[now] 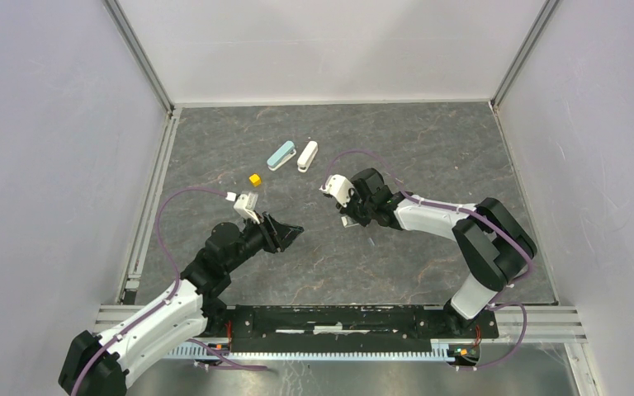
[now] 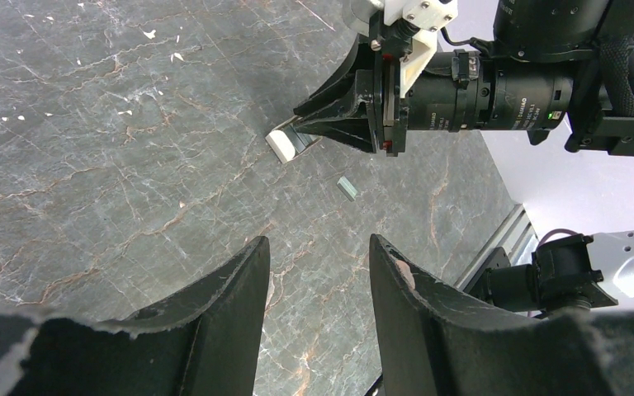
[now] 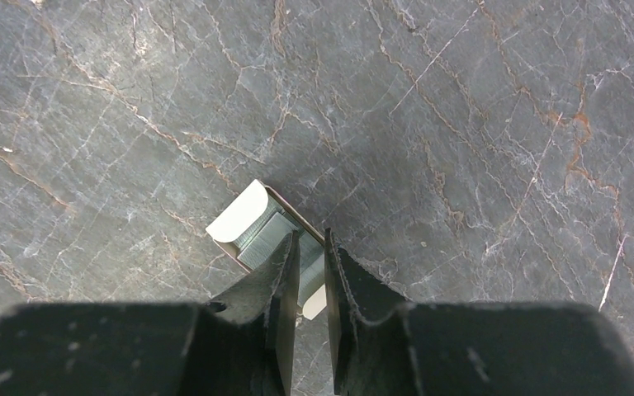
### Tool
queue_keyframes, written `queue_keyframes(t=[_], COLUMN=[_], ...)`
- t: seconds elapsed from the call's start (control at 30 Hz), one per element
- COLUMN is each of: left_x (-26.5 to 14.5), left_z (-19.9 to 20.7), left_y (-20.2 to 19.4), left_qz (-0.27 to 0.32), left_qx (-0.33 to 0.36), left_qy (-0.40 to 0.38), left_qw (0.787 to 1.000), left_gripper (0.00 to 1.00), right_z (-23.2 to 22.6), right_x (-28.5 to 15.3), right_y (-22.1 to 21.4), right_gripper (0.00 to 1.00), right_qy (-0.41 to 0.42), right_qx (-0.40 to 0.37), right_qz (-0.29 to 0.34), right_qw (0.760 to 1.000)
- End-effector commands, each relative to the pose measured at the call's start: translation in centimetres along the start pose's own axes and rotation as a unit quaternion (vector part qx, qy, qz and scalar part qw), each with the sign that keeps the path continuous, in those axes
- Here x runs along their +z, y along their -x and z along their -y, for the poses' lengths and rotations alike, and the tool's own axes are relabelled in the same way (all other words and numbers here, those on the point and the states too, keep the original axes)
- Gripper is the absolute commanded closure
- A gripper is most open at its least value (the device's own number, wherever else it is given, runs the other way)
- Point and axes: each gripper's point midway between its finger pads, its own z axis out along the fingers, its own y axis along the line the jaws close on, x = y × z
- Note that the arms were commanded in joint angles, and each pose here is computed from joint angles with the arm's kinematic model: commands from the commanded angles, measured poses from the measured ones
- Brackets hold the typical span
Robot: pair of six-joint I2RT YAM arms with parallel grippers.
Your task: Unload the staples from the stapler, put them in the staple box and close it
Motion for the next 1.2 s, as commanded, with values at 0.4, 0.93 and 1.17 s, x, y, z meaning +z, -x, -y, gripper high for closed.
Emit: queue_keyframes(t=[0.4, 0.93, 1.17], left_x=[0.1, 0.2, 0.1], left_z=[0.5, 0.5, 0.6], left_y=[0.8, 0.8, 0.8], left_qz=[0.017, 0.017, 0.017], left_qx=[-0.012, -0.013, -0.015], left_qy=[-0.009, -0.011, -0.012], left_qw=[1.000, 1.000, 1.000], left_gripper=[0.45, 0.45, 0.45], right_z=[-0.1, 0.5, 1.1], right_x=[-0.1, -0.7, -0.7], right_y=[1.0, 1.6, 1.2], right_gripper=[0.72, 0.73, 0.74], right_qy=[0.004, -0.011, -0.024], right_qx=[-0.004, -0.007, -0.008], right_qz=[0.016, 0.027, 0.014], right_qw=[1.000, 1.000, 1.000])
